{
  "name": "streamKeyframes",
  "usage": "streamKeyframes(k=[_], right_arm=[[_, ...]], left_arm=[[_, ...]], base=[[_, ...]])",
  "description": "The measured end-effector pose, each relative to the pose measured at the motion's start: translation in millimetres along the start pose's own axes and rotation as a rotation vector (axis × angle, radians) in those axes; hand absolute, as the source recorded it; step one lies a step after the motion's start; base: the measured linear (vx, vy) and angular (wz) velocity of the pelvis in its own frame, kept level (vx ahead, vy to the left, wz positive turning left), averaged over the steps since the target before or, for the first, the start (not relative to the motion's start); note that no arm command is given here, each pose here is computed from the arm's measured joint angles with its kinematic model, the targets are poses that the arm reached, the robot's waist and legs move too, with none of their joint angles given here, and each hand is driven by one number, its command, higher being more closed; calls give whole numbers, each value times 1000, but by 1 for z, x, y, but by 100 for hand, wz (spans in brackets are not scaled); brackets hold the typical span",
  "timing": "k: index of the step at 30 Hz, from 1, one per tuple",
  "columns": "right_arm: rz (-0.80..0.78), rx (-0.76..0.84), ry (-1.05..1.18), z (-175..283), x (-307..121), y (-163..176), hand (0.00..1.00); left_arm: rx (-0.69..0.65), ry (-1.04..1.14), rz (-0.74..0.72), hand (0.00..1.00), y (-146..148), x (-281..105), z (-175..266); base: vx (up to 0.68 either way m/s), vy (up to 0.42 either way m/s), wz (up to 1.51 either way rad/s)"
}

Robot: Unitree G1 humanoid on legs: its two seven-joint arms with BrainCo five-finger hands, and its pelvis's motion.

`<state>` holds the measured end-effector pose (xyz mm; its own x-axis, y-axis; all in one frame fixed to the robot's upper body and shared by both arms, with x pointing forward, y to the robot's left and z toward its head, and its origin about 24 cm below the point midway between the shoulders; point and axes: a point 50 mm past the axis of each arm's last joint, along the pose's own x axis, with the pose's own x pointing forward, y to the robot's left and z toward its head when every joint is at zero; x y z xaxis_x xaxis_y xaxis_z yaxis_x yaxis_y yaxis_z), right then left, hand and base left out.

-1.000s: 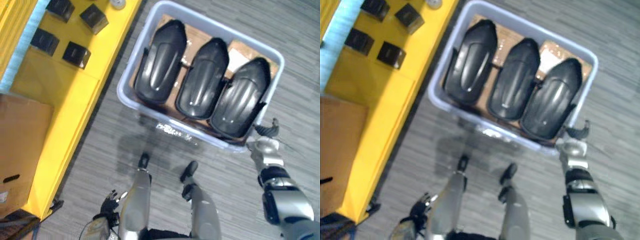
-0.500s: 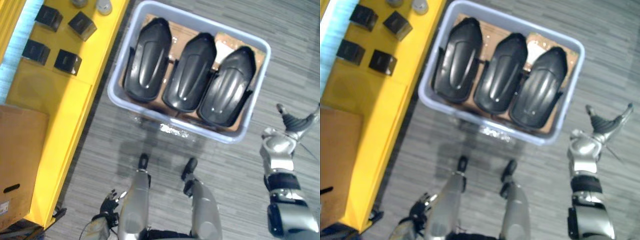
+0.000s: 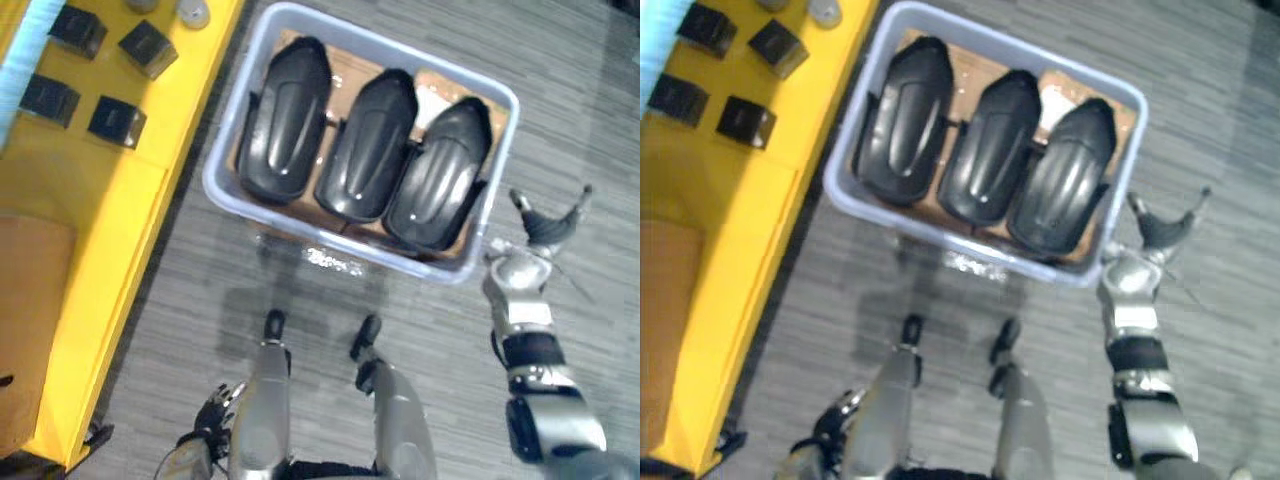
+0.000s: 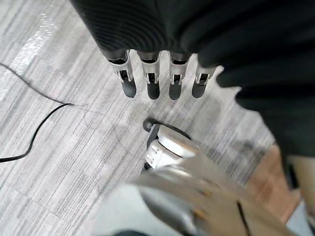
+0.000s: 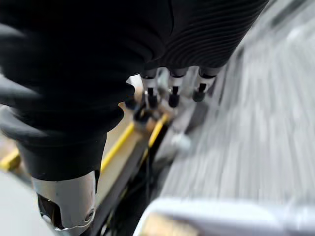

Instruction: Walk over and take plastic housings, then place them on the shelf

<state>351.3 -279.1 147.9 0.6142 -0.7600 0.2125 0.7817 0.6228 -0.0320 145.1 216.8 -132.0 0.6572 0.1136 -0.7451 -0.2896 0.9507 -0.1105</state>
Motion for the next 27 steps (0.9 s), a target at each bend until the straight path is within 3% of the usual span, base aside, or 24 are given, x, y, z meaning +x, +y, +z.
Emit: streamKeyframes(k=[17,27], right_arm=[[4,-140,175,-17,34,-23,0],[140,-160,254,-29,36,-25,0]], left_arm=[[-1,31,-54,0,-16,1,-10],[-2,49,-63,0,-20,2,-13]], base=[[2,8,8],[0,0,0]])
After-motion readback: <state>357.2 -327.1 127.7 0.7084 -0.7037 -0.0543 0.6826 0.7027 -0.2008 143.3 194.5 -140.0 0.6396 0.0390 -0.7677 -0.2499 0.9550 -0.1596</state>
